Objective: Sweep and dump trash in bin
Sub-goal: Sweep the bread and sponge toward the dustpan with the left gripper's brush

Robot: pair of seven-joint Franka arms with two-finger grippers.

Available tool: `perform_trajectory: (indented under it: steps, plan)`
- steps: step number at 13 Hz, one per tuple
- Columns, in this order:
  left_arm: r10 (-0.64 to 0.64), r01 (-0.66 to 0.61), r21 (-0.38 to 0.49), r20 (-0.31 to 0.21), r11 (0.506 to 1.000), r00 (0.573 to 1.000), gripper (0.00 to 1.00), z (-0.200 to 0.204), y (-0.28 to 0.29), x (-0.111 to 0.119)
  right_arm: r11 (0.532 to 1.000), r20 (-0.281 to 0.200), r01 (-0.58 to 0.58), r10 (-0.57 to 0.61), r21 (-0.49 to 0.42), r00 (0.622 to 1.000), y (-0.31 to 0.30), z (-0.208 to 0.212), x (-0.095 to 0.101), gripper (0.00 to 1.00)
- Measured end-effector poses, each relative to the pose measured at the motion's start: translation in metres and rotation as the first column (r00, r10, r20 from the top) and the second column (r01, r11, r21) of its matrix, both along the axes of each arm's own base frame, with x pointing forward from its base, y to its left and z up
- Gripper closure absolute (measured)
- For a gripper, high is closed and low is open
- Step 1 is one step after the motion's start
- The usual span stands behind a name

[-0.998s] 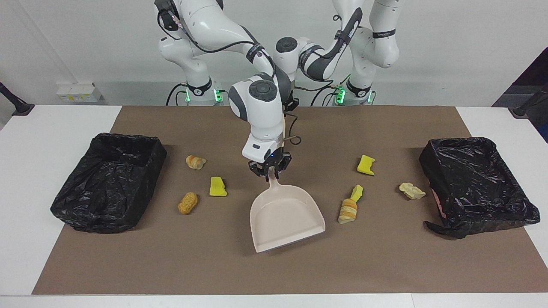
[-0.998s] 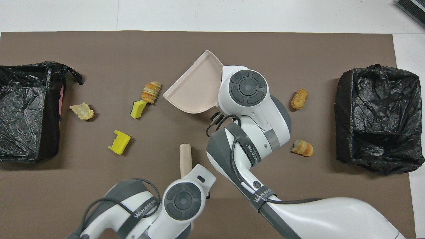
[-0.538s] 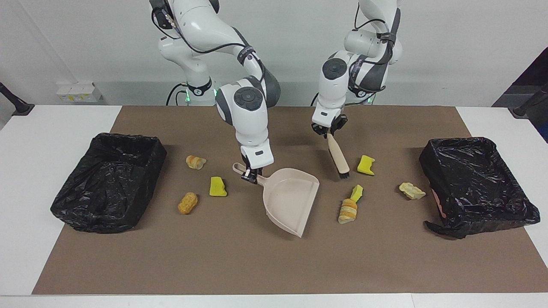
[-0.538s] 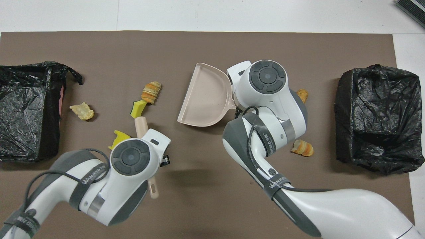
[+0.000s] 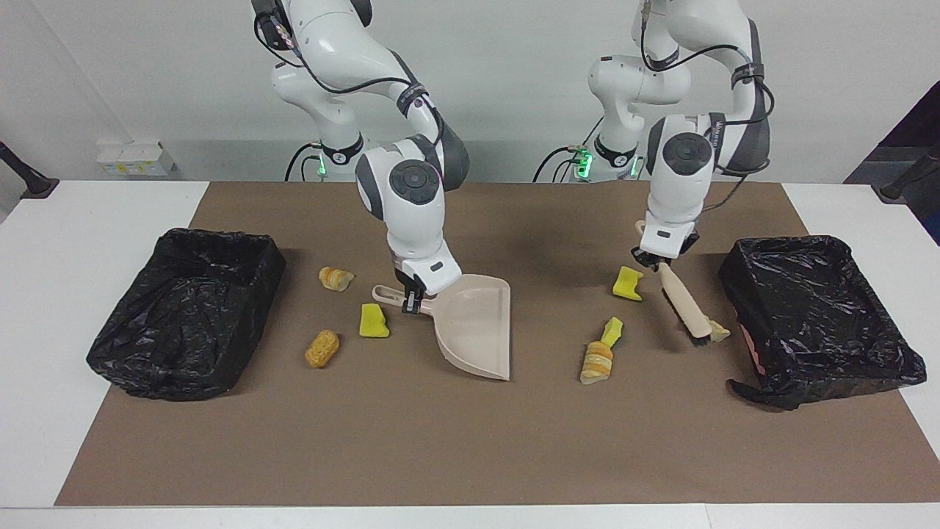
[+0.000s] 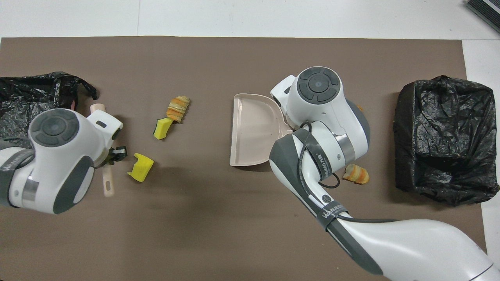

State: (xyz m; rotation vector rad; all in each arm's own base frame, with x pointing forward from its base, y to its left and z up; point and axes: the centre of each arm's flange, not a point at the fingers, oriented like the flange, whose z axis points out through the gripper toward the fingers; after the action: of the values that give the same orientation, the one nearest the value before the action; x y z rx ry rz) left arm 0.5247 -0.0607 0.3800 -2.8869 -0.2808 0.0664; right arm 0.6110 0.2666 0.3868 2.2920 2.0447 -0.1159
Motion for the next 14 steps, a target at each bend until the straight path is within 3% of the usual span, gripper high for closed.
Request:
perform_trajectory:
  steps: [3, 5, 10, 14]
  plan:
    - [-0.003, 0.003, -0.021, 0.001, 1.000, 1.000, 0.75, -0.016, 0.064, 0.004, 1.000, -0.005, -0.024, 0.024, -0.006, 1.000, 0.011, -0.008, -0.005, 0.69]
    - [-0.013, 0.015, -0.044, 0.028, 0.999, 1.000, 0.75, -0.038, 0.066, -0.002, 0.999, -0.007, -0.037, 0.037, -0.006, 0.999, 0.016, -0.009, -0.007, 0.69]
    - [-0.003, 0.018, -0.204, 0.073, 0.979, 0.997, 0.75, -0.039, -0.004, 0.000, 0.998, -0.008, -0.059, 0.059, -0.005, 0.998, 0.024, -0.020, -0.015, 0.69]
    - [-0.105, 0.134, -0.304, 0.108, 0.943, 0.989, 0.75, -0.045, -0.075, 0.009, 0.998, -0.025, -0.062, 0.062, -0.012, 0.998, 0.022, -0.029, -0.023, 0.69]
